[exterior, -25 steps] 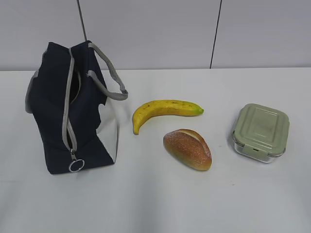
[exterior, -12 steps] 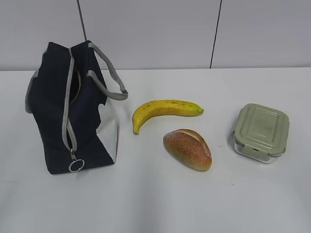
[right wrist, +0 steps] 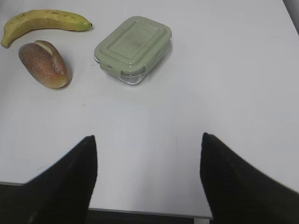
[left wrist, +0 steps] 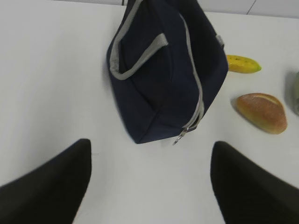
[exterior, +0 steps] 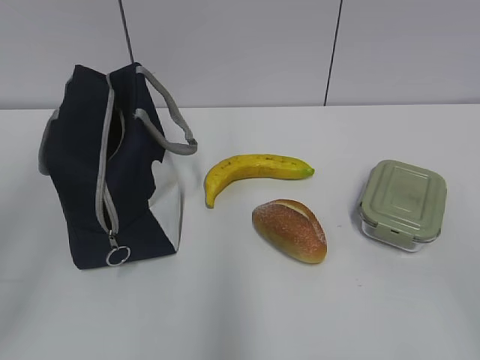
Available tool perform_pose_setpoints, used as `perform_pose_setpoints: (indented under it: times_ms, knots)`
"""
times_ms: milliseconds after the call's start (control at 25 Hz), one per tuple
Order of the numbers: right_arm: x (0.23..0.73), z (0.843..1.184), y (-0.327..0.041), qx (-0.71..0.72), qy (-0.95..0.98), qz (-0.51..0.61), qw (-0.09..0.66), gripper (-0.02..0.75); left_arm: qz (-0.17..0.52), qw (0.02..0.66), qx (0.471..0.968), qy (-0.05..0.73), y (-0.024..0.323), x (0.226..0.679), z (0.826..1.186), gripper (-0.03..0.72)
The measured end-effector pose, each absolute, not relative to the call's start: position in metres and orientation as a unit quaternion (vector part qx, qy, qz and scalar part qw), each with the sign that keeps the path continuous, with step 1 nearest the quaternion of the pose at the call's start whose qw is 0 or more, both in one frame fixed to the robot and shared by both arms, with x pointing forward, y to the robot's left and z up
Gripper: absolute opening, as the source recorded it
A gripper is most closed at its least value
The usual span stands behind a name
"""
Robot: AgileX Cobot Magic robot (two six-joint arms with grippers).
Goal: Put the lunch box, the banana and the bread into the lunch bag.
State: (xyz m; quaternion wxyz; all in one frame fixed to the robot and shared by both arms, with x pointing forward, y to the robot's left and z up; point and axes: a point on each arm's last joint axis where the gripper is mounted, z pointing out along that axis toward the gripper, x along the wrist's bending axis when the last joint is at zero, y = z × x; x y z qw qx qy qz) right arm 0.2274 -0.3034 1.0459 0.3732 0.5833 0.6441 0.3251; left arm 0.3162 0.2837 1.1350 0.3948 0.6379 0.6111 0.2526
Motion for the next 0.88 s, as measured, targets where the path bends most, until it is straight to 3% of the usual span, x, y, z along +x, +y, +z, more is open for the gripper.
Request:
perform_pose_setpoints:
  times_ms: [480,880]
  knots:
    - [0.227,1.046,-0.303,0.583,0.644,0.325,0.373,0.510,0.107,0.399,0.645,0.643,0.269,0.451,1.176,0.518]
    - [0.227,1.046,-0.303,0.583,0.644,0.325,0.373,0.510,0.007,0.316,0.672,0.670,0.266,0.548,1.137,0.512]
